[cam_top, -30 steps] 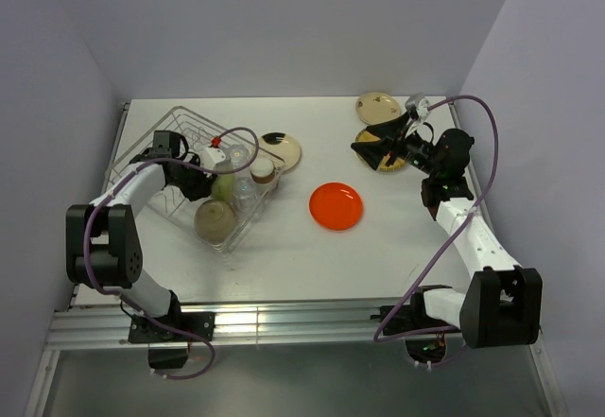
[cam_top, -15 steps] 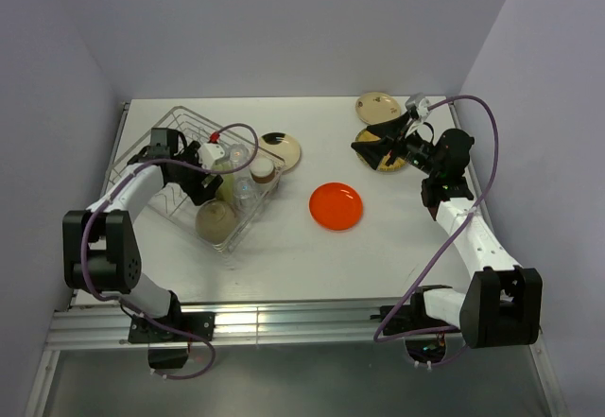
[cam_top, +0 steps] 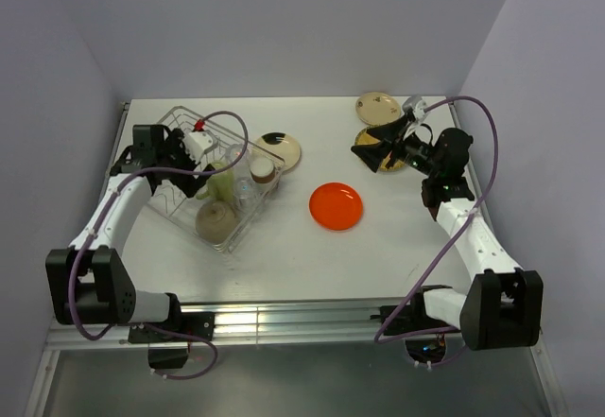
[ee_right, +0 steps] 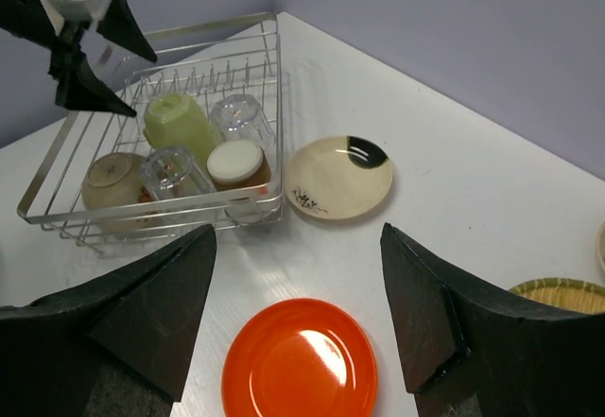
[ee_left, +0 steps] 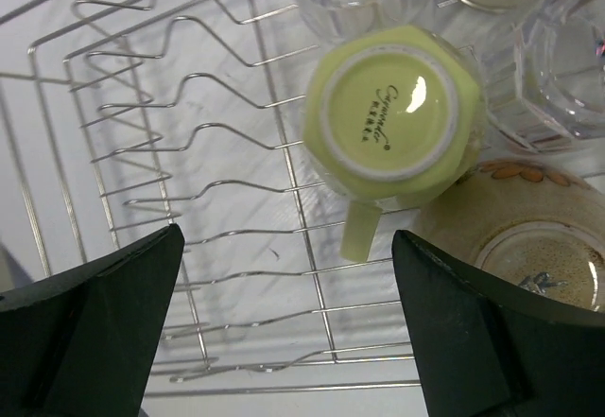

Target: Load the mixed dishes into the dish rack

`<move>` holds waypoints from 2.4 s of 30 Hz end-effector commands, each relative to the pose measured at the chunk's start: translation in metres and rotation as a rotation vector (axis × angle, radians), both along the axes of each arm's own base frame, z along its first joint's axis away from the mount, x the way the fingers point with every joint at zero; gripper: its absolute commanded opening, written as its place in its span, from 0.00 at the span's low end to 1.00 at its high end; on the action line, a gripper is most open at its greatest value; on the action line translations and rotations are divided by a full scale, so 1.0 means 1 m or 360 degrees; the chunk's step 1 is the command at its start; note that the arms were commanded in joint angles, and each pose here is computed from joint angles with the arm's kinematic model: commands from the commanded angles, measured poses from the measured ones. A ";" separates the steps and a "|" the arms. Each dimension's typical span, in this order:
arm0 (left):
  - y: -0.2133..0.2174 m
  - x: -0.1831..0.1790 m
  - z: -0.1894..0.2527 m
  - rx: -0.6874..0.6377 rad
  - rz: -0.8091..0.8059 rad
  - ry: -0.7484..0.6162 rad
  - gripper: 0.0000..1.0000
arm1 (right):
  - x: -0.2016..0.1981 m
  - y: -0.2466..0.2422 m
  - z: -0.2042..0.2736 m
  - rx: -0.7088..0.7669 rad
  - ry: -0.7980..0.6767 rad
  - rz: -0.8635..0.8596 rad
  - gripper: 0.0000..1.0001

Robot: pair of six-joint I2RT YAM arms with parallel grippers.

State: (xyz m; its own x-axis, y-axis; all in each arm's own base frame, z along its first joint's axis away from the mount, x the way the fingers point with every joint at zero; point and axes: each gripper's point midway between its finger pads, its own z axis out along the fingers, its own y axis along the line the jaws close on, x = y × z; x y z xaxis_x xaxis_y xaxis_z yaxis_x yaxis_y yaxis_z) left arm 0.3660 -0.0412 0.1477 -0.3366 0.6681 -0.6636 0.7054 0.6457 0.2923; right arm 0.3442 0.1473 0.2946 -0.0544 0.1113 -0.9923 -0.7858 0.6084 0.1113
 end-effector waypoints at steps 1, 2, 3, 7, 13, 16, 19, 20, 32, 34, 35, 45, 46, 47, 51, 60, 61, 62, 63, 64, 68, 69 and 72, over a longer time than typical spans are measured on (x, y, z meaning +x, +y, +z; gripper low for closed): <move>0.004 0.009 0.065 -0.0093 0.0149 -0.0271 0.99 | -0.003 0.001 0.009 -0.0120 -0.0036 0.0008 0.78; 0.002 0.009 0.079 -0.0164 0.0206 -0.0315 0.99 | -0.004 0.003 0.005 -0.0156 -0.0018 0.0031 0.78; 0.002 0.008 0.088 -0.0212 0.0252 -0.0350 0.99 | -0.007 0.004 -0.011 -0.0230 0.0057 0.0060 0.78; -0.005 -0.011 0.146 -0.0527 0.0422 -0.0569 0.99 | -0.008 0.007 -0.043 -0.0386 0.0311 0.0146 0.77; -0.019 -0.049 0.179 -0.1157 0.0685 -0.0610 0.99 | -0.007 -0.005 -0.117 -0.0622 0.0868 0.0164 0.72; -0.031 -0.067 0.178 -0.1377 0.0721 -0.0490 0.99 | -0.008 -0.009 -0.153 -0.0792 0.1077 0.0145 0.68; -0.042 -0.083 0.170 -0.1526 0.0735 -0.0359 0.99 | -0.007 -0.016 -0.182 -0.0960 0.1157 0.0088 0.65; -0.049 -0.089 0.164 -0.1586 0.0707 -0.0289 0.99 | -0.005 -0.018 -0.189 -0.0997 0.1164 0.0069 0.65; -0.061 -0.128 0.145 -0.1815 0.0684 -0.0211 0.99 | 0.015 -0.038 -0.249 -0.1244 0.1353 -0.0079 0.63; -0.062 -0.129 0.145 -0.1822 0.0678 -0.0207 0.99 | 0.012 -0.035 -0.258 -0.1242 0.1401 -0.0055 0.60; -0.062 -0.129 0.145 -0.1824 0.0679 -0.0205 0.99 | 0.009 -0.033 -0.260 -0.1225 0.1438 -0.0042 0.59; -0.071 -0.130 0.151 -0.1889 0.0602 -0.0161 0.99 | -0.005 -0.020 -0.279 -0.1098 0.1637 0.0041 0.44; -0.072 -0.130 0.154 -0.1913 0.0590 -0.0154 0.99 | -0.004 -0.019 -0.278 -0.1071 0.1648 0.0047 0.40; -0.075 -0.132 0.156 -0.1924 0.0553 -0.0134 0.99 | -0.004 -0.019 -0.278 -0.1056 0.1657 0.0045 0.37; -0.085 -0.132 0.161 -0.1970 0.0477 -0.0055 0.98 | -0.003 -0.021 -0.278 -0.1020 0.1671 0.0049 0.19; -0.107 -0.127 0.164 -0.2042 0.0356 0.0092 0.95 | 0.001 -0.021 -0.253 -0.0843 0.1577 0.0127 0.00; -0.110 -0.125 0.165 -0.2046 0.0353 0.0094 0.94 | 0.002 -0.021 -0.247 -0.0828 0.1549 0.0131 0.00; -0.119 -0.128 0.164 -0.2039 0.0314 0.0131 0.94 | 0.004 -0.021 -0.242 -0.0813 0.1511 0.0132 0.00; -0.124 -0.124 0.161 -0.2029 0.0319 0.0155 0.94 | 0.007 -0.021 -0.228 -0.0785 0.1447 0.0132 0.00; -0.126 -0.120 0.162 -0.2017 0.0330 0.0133 0.93 | 0.008 -0.021 -0.221 -0.0780 0.1398 0.0143 0.00; -0.162 -0.118 0.155 -0.1929 0.0244 0.0220 0.90 | 0.009 -0.017 -0.185 -0.0731 0.1204 0.0184 0.00; -0.169 -0.113 0.146 -0.1891 0.0254 0.0254 0.89 | 0.009 -0.014 -0.171 -0.0719 0.1135 0.0193 0.00; -0.191 -0.108 0.142 -0.1835 0.0209 0.0283 0.88 | 0.005 -0.009 -0.142 -0.0654 0.1001 0.0220 0.00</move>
